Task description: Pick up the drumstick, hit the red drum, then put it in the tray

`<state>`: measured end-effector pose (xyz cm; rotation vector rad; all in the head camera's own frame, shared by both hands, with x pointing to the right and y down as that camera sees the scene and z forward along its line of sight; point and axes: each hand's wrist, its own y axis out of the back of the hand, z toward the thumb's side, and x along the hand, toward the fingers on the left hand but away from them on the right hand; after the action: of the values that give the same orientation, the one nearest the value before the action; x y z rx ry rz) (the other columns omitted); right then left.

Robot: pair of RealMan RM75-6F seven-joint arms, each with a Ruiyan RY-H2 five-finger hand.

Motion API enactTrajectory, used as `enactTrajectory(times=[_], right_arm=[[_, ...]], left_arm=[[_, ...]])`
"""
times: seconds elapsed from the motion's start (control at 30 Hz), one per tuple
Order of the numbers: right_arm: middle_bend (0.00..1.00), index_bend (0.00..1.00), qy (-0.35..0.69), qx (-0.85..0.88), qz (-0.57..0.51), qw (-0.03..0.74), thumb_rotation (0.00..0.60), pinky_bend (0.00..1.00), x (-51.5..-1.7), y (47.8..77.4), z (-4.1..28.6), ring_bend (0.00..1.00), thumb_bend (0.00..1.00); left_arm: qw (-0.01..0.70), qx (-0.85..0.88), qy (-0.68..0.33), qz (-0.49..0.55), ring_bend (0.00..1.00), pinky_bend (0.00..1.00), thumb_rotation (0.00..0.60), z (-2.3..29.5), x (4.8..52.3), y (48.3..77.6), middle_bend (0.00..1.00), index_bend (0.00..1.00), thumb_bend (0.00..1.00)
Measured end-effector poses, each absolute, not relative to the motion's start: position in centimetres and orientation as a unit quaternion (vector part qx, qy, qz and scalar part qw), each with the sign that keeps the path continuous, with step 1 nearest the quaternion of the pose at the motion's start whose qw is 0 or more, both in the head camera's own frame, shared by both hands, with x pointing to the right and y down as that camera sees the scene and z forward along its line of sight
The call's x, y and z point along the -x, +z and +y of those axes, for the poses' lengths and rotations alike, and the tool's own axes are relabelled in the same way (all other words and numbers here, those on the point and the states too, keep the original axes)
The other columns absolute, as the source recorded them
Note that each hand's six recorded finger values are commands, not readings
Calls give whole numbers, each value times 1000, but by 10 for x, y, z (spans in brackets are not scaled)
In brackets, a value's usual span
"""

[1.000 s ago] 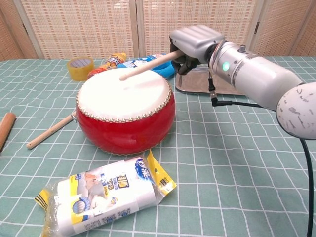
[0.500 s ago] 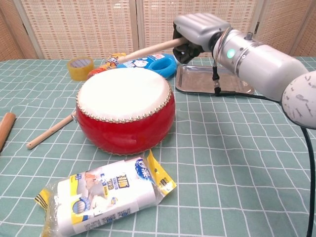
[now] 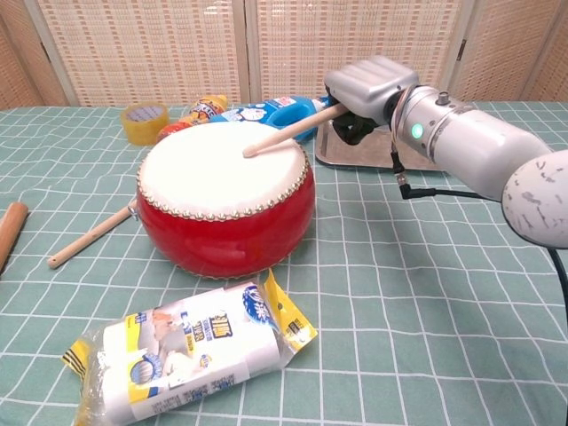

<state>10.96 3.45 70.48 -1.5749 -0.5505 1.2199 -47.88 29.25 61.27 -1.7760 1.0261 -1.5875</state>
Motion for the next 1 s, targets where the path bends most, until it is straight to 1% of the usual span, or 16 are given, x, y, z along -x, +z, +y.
enactTrajectory(times=[0.13,0.23,0.33,0.53,0.67,0.77,0.87,0.93,0.97,1.0], right_arm=[[1000,1000,490,682,-282,463,600,1000,-113,697,29,1000,694],[1000,1000,481,699,-329,414,600,1000,-124,694,20,1000,694],[1000,1000,485,702,-363,374,600,1000,-141,697,12,1000,694],[1000,1000,515,687,-398,324,600,1000,-181,718,-5,1000,694],[1000,1000,538,677,-408,293,600,1000,-203,738,-13,986,694],[991,1000,550,675,-410,273,600,1000,-212,752,-17,927,694],[945,982,558,673,-411,257,600,1000,-217,763,-21,859,694],[886,921,561,675,-411,246,600,1000,-217,769,-22,788,694],[841,869,562,678,-410,237,600,995,-216,773,-23,741,691],[790,812,563,681,-407,231,600,968,-215,775,-24,688,678]], left_arm=[[271,659,-588,383,0,0,600,292,479,612,0,0,224],[272,661,-586,382,0,0,600,292,478,612,0,0,225],[271,662,-586,382,0,0,600,292,477,613,0,0,226],[271,659,-589,381,0,0,600,293,478,612,0,0,223],[270,656,-593,383,0,0,600,294,478,610,0,0,224],[267,653,-596,384,0,0,600,296,479,609,0,0,224],[266,648,-599,387,0,0,600,297,482,607,0,0,225],[265,645,-601,391,0,0,600,297,484,606,0,0,225],[265,644,-601,392,0,0,600,297,484,605,0,0,225],[264,643,-602,393,0,0,600,297,485,605,0,0,225]])
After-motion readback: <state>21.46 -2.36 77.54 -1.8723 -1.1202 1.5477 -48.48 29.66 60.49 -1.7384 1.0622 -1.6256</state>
